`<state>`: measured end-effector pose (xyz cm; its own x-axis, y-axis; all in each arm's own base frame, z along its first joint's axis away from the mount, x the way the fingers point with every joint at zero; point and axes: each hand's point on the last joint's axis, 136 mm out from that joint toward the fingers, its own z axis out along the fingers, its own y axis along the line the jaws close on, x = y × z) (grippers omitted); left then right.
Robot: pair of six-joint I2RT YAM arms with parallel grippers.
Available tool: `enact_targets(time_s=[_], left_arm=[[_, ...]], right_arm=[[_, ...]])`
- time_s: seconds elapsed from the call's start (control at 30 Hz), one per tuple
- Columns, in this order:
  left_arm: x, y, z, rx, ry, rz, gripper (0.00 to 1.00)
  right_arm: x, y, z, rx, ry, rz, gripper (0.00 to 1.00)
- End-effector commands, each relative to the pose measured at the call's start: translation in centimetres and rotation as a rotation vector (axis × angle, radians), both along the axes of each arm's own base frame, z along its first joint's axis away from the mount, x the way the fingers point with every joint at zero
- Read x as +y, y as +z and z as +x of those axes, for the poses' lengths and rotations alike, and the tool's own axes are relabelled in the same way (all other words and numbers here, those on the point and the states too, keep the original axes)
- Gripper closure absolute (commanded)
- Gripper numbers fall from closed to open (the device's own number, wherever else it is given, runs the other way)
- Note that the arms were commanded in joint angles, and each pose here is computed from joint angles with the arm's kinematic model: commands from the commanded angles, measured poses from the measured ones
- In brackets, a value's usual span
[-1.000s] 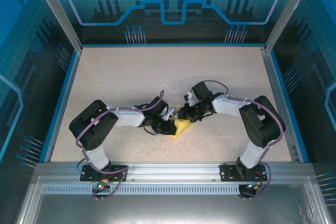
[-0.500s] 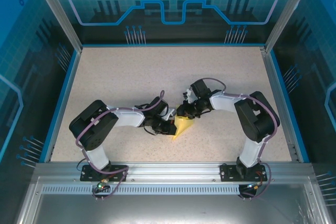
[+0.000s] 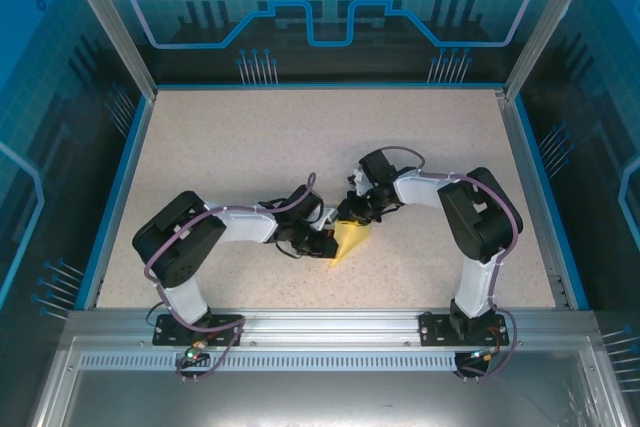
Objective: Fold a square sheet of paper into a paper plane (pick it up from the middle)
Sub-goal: Fourth fold the wing at the center of the table.
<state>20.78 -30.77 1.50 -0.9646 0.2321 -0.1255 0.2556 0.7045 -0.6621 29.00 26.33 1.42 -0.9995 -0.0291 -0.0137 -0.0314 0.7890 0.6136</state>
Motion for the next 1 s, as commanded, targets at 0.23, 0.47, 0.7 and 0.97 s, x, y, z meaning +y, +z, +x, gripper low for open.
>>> enact_targets(time_s=[0.23,0.47,0.7,0.97], left_arm=[[0.2,-0.4,-2.1,0.027,-0.042,0.077,1.0],[0.3,0.4,-3.0,0.021,-0.04,0.101,1.0],[0.6,0.3,-3.9,0.027,-0.033,0.148,1.0],[1.5,-0.9,-4.1,0.029,-0.015,0.209,1.0]], right_arm=[[-1.8,-1.9,-0.8,0.037,0.007,-0.07,0.8],[-2.3,-2.5,-1.2,0.046,0.014,-0.082,0.82],[-2.4,-2.8,-1.3,0.046,0.022,-0.075,0.83],[-2.5,-3.1,-1.4,0.05,0.028,-0.068,0.83]])
